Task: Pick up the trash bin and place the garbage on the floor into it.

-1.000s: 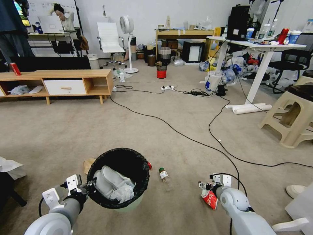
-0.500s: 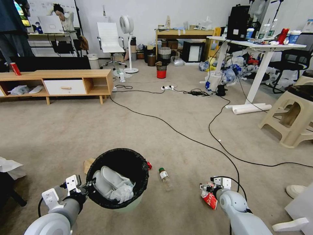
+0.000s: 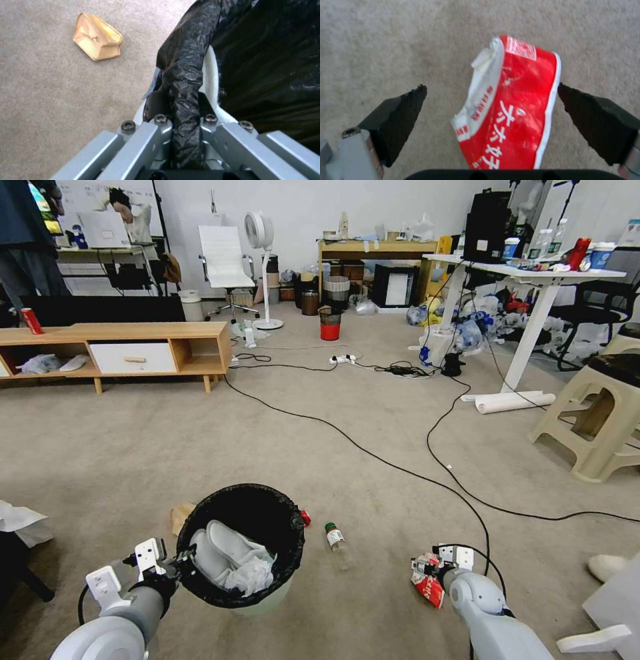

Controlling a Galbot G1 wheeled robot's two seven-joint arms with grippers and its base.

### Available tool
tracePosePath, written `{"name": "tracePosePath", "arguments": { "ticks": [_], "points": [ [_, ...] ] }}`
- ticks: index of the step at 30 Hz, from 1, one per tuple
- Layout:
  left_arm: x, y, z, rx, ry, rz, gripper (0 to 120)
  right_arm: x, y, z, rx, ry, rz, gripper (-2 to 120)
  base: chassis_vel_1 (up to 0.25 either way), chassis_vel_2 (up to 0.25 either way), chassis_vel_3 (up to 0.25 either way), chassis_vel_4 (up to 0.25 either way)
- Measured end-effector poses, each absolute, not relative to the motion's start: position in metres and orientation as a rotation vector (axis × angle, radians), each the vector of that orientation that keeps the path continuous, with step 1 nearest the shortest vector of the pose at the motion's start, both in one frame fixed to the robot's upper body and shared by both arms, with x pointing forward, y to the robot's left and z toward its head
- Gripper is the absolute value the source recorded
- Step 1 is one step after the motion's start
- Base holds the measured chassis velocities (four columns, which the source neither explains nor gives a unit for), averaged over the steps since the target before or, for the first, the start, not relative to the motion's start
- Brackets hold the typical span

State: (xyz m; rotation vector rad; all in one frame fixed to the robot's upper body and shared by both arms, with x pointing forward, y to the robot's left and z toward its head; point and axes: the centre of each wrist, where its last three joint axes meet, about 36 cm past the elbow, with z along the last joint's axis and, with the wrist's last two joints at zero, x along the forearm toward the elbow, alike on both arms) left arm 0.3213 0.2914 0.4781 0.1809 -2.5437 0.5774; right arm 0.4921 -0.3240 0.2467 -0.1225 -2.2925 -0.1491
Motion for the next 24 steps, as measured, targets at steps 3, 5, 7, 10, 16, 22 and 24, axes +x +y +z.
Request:
{"name": "tracePosePath", "arguments": {
  "ticks": [3, 5, 7, 10, 16, 22, 24],
  "points": [
    [0.321, 0.291, 0.477, 0.18, -2.541, 0.58, 3, 0.49, -0.326, 0.242, -0.133, -2.281, -0.147, 100, 0.0, 0.0, 0.0, 0.0],
    [0.321, 0.29, 0.477, 0.179, -2.54, 0.581, 3, 0.49, -0.328, 0.24, -0.135, -2.278, -0.143, 100, 0.0, 0.0, 0.0, 0.0],
    [0.321, 0.29, 0.477, 0.18, -2.539, 0.58, 3, 0.489, -0.329, 0.238, -0.135, -2.275, -0.138, 100, 0.0, 0.0, 0.0, 0.0],
    [0.321, 0.29, 0.477, 0.18, -2.54, 0.58, 3, 0.489, -0.331, 0.236, -0.138, -2.269, -0.133, 100, 0.0, 0.0, 0.0, 0.0],
    [0.32, 0.291, 0.477, 0.181, -2.54, 0.579, 3, 0.49, -0.33, 0.231, -0.136, -2.264, -0.125, 90, 0.0, 0.0, 0.0, 0.0],
    [0.32, 0.291, 0.477, 0.182, -2.541, 0.578, 3, 0.491, -0.324, 0.227, -0.126, -2.265, -0.11, 64, 0.0, 0.0, 0.0, 0.0],
    [0.32, 0.291, 0.477, 0.182, -2.542, 0.578, 3, 0.492, -0.324, 0.227, -0.125, -2.267, -0.11, 59, 0.0, 0.0, 0.0, 0.0]
  ]
}}
